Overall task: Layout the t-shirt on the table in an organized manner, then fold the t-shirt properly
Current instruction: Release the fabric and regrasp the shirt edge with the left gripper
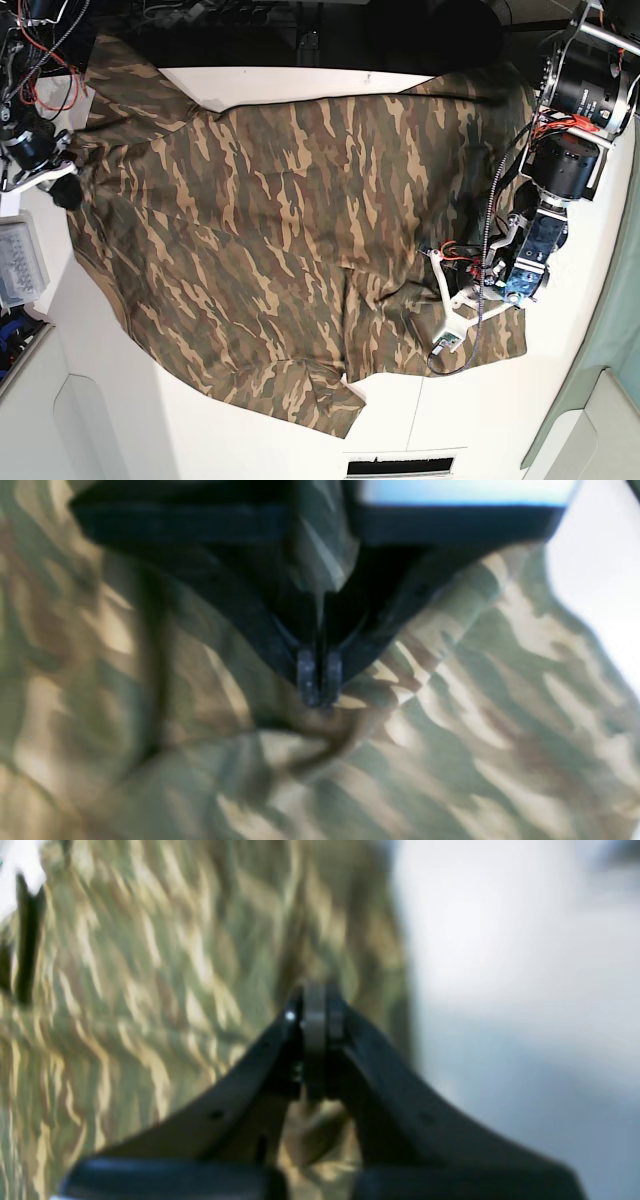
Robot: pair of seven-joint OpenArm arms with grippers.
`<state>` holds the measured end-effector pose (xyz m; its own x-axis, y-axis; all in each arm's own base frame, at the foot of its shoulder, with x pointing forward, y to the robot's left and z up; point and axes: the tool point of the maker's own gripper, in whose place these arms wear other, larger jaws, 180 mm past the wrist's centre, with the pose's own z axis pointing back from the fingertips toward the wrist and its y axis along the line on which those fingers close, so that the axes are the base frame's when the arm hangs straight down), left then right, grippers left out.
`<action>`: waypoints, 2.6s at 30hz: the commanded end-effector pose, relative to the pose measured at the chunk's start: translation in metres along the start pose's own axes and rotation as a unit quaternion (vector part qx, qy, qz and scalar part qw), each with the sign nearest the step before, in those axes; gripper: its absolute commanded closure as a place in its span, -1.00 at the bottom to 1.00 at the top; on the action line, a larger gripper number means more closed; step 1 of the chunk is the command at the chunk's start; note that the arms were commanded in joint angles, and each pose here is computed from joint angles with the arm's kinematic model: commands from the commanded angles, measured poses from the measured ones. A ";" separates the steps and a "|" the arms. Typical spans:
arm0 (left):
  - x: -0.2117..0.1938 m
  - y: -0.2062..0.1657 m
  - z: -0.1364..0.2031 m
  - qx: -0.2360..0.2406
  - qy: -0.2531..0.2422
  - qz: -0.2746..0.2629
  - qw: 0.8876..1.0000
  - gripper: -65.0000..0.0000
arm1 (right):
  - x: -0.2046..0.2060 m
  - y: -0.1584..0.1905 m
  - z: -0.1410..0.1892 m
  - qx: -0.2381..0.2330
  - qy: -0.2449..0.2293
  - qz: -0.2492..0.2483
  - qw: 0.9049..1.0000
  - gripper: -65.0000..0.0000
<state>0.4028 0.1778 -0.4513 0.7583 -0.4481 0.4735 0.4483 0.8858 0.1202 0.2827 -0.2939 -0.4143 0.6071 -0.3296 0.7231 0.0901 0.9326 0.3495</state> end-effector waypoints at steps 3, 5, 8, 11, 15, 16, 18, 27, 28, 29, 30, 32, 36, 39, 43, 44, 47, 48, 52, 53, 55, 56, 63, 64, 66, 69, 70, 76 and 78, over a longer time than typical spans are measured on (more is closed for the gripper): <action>0.020 0.021 0.022 -0.004 -0.033 0.021 0.999 0.52 | 0.033 -0.006 0.021 -0.004 -0.016 0.013 1.000 1.00; 0.023 0.020 0.034 -0.027 -0.044 0.021 0.998 0.47 | 0.034 -0.013 0.031 -0.006 0.001 0.007 1.000 1.00; 0.021 0.010 0.050 -0.062 -0.048 0.018 0.997 0.47 | 0.028 -0.028 0.046 -0.016 0.021 0.006 1.000 0.41; 0.008 -0.004 0.059 -0.079 -0.050 0.002 0.996 0.47 | 0.006 -0.039 0.061 -0.024 0.050 0.004 0.998 0.00; -0.019 -0.025 0.065 -0.094 -0.049 0.006 0.994 0.47 | -0.040 -0.045 0.081 -0.027 0.096 -0.019 0.995 -0.01; -0.027 -0.030 0.066 -0.098 -0.049 0.011 0.994 0.47 | -0.050 -0.045 0.086 -0.027 0.106 -0.025 0.994 -0.01; -0.040 -0.037 0.068 -0.102 -0.048 0.026 0.993 0.47 | -0.064 -0.044 0.092 -0.025 0.117 -0.035 0.992 -0.01; -0.100 -0.054 0.068 -0.112 -0.021 0.101 0.988 0.47 | -0.080 -0.017 0.073 0.007 0.132 -0.022 0.991 0.23; -0.105 -0.057 0.067 -0.113 -0.019 0.100 0.988 0.47 | -0.084 -0.011 0.067 0.014 0.144 -0.012 0.989 0.29; -0.109 -0.059 0.066 -0.110 -0.017 0.098 0.989 0.47 | -0.089 -0.004 0.061 0.022 0.156 -0.002 0.988 0.35; -0.111 -0.060 0.065 -0.105 -0.018 0.093 0.990 0.47 | -0.095 0.003 0.056 0.030 0.168 0.006 0.985 0.41; -0.117 -0.063 0.062 -0.096 -0.017 0.083 0.992 0.47 | -0.103 0.017 0.049 0.048 0.185 0.020 0.981 0.63; -0.128 -0.071 0.055 -0.096 -0.002 0.086 0.992 0.47 | -0.101 0.036 0.044 0.076 0.181 0.022 0.980 1.00; -0.137 -0.069 0.051 -0.094 0.007 0.093 0.991 0.47 | -0.079 0.043 0.045 0.081 0.152 0.041 0.984 1.00; -0.150 -0.067 0.047 -0.089 0.025 0.095 0.991 0.47 | -0.031 0.042 0.055 0.071 0.099 0.086 0.989 1.00; -0.153 -0.067 0.046 -0.089 0.027 0.096 0.991 0.47 | -0.019 0.041 0.058 0.067 0.085 0.095 0.990 1.00; -0.159 -0.067 0.043 -0.088 0.033 0.102 0.990 0.47 | 0.012 0.038 0.070 0.055 0.046 0.115 0.991 1.00; -0.162 -0.067 0.043 -0.089 0.036 0.104 0.990 0.47 | 0.019 0.036 0.073 0.049 0.038 0.120 0.991 1.00; -0.172 -0.067 0.040 -0.089 0.049 0.111 0.989 0.47 | 0.019 0.026 0.077 0.032 0.047 0.126 0.990 1.00; -0.173 -0.067 0.039 -0.089 0.050 0.112 0.988 0.47 | 0.016 0.023 0.076 0.028 0.052 0.126 0.990 0.99; -0.173 -0.067 0.039 -0.089 0.049 0.113 0.988 0.47 | 0.008 0.014 0.075 0.016 0.064 0.117 0.991 0.47; -0.172 -0.067 0.039 -0.089 0.048 0.113 0.988 0.47 | 0.002 0.007 0.074 0.008 0.072 0.110 0.991 0.22; -0.171 -0.068 0.039 -0.090 0.044 0.114 0.988 0.47 | -0.045 -0.041 0.066 -0.030 0.096 0.017 0.995 -0.10; -0.171 -0.068 0.039 -0.090 0.044 0.114 0.988 0.47 | -0.053 -0.045 0.066 -0.032 0.103 0.006 0.994 -0.10; -0.171 -0.068 0.039 -0.090 0.044 0.114 0.988 0.47 | -0.066 -0.047 0.064 -0.032 0.117 -0.009 0.993 -0.10; -0.170 -0.068 0.039 -0.090 0.043 0.114 0.988 0.47 | -0.081 -0.039 0.059 -0.019 0.140 -0.008 0.990 -0.10; -0.170 -0.068 0.039 -0.090 0.043 0.114 0.988 0.47 | -0.086 -0.033 0.056 -0.012 0.148 -0.004 0.989 -0.10; -0.170 -0.068 0.039 -0.090 0.042 0.114 0.989 0.47 | -0.118 0.006 0.043 0.044 0.198 0.013 0.979 -0.09; -0.171 -0.068 0.039 -0.090 0.043 0.114 0.989 0.47 | -0.124 0.015 0.041 0.056 0.206 0.018 0.977 0.00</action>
<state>0.2520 0.1799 -0.4841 0.8252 -0.1894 0.5321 0.3454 0.9147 -0.2100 0.1847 -0.2413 -0.4696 0.8503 -0.2215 0.4774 -0.0069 0.9024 0.4309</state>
